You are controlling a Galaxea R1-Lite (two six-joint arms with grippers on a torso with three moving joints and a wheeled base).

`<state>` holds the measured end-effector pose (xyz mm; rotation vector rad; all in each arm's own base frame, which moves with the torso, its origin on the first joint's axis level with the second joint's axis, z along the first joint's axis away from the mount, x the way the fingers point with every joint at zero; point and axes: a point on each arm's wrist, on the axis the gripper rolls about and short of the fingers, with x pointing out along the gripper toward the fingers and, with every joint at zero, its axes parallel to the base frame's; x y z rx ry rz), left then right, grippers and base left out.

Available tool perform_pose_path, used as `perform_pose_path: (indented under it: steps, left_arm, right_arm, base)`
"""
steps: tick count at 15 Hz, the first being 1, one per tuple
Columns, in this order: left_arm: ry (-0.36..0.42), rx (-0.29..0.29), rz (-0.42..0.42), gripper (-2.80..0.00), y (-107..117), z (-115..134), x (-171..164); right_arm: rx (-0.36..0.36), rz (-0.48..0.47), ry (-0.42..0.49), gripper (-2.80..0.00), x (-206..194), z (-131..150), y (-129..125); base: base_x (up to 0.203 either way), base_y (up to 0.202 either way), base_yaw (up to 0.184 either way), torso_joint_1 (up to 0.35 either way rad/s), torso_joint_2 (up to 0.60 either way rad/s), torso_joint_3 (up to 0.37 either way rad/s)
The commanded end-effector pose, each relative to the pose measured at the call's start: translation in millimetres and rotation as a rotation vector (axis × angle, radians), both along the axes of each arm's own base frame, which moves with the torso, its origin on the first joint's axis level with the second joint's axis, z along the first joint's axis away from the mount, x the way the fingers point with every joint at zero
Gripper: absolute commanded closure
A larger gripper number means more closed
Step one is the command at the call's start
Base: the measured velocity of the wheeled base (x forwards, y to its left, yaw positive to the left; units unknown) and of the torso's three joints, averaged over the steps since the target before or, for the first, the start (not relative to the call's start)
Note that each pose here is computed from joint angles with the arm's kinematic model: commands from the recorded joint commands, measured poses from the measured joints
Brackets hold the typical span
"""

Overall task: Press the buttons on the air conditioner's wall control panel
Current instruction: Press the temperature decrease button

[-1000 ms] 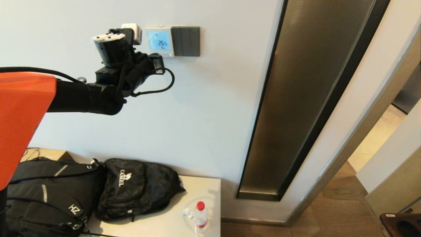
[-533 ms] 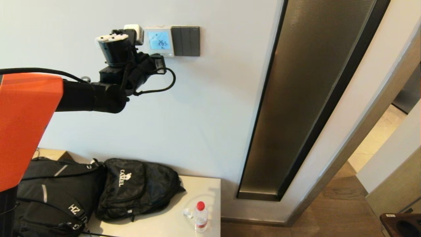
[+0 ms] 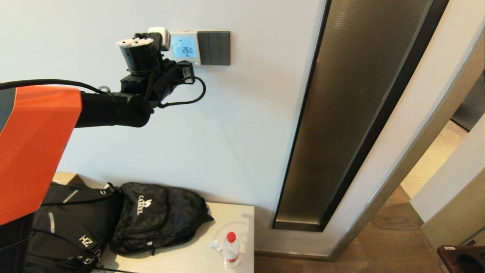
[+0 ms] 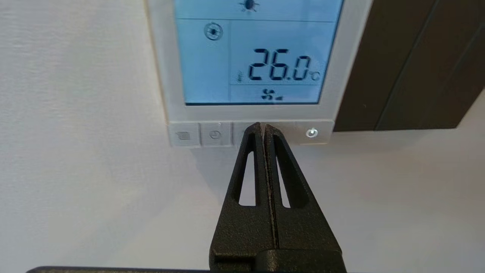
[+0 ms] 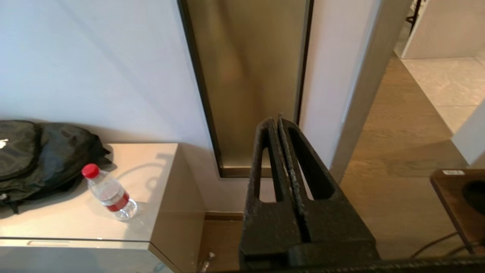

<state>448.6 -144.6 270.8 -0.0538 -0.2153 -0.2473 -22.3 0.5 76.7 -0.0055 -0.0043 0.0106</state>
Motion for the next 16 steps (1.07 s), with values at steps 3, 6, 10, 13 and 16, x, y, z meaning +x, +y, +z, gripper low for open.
perform_pose_path:
  steps: [3,6,10,13,16]
  left_arm:
    - [0.003,0.000,0.006,0.00,1.7,-3.6,3.0]
    - [0.002,-0.001,0.008,0.00,3.3,-4.4,1.5]
    - [-0.016,-0.007,0.014,0.00,8.4,1.0,-6.6]
    - [-0.020,-0.008,0.015,0.00,10.2,1.9,-9.8]
    - [-0.010,-0.005,0.015,0.00,9.5,-2.6,-7.5]
  right_arm:
    - [-0.001,0.000,0.001,0.00,0.1,0.1,0.0]
    - [-0.001,0.000,0.001,0.00,0.1,0.1,0.0]
    - [-0.001,0.000,0.001,0.00,0.1,0.1,0.0]
    - [-0.001,0.000,0.001,0.00,0.1,0.1,0.0]
    - [-0.001,0.000,0.001,0.00,0.1,0.1,0.0]
  base:
    - [0.000,0.000,0.000,0.000,0.00,0.000]
    - [0.000,0.000,0.000,0.000,0.00,0.000]
    - [0.000,0.000,0.000,0.000,0.00,0.000]
    - [0.000,0.000,0.000,0.000,0.00,0.000]
    - [0.000,0.000,0.000,0.000,0.00,0.000]
